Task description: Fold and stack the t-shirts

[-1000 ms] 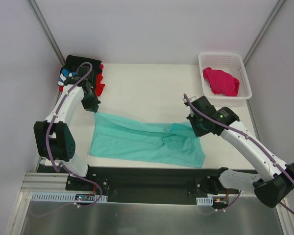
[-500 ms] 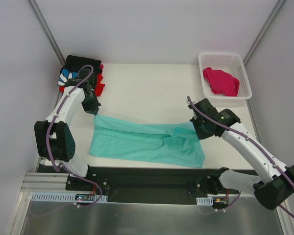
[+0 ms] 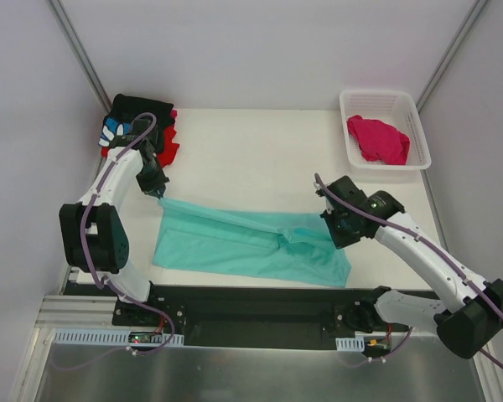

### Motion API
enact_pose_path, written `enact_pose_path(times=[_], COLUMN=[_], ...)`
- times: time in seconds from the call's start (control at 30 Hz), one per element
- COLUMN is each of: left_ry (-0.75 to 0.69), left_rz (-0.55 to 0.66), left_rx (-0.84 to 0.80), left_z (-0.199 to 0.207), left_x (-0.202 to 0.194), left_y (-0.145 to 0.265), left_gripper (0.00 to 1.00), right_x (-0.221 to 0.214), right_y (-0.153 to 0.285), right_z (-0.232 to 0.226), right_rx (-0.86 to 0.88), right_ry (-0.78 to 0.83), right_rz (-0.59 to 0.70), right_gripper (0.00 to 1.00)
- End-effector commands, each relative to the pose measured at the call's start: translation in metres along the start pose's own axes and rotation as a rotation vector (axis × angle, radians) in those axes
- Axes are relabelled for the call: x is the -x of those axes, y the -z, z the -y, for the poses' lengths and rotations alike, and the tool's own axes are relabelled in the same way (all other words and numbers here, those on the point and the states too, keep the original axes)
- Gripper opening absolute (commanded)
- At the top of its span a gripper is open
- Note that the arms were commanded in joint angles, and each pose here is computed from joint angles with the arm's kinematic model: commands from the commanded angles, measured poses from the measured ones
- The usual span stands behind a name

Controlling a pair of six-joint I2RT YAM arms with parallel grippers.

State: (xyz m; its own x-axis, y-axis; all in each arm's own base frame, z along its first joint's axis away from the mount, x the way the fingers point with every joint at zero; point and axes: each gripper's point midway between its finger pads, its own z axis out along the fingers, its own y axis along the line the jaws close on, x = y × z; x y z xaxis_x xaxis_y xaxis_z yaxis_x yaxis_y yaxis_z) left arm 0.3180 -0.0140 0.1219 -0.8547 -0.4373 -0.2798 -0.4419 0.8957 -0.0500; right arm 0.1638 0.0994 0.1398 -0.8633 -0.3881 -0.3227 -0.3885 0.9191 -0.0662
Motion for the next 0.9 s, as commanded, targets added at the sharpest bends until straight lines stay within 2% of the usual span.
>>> enact_pose_path(times=[0.0, 0.27, 0.87], left_ry=[0.005, -0.002, -0.011], left_rz=[0.020, -0.013, -0.018], left_rx=[0.030, 0.039, 0.026], left_z=[-0.006, -0.005, -0.005], left_x=[0.017, 0.017, 0.012], left_y=[-0.004, -0.018, -0.017], left_gripper=[0.00, 0.00, 0.00], right_x=[-0.007, -0.013, -0.040], right_y=[-0.005, -0.016, -0.021], right_z=[-0.012, -0.028, -0.054], right_rx=[0.033, 0.056, 0.031], right_ry=[0.009, 0.051, 0.116], right_rz=[-0.053, -0.111, -0.196], right_gripper=[0.01, 0.01, 0.01])
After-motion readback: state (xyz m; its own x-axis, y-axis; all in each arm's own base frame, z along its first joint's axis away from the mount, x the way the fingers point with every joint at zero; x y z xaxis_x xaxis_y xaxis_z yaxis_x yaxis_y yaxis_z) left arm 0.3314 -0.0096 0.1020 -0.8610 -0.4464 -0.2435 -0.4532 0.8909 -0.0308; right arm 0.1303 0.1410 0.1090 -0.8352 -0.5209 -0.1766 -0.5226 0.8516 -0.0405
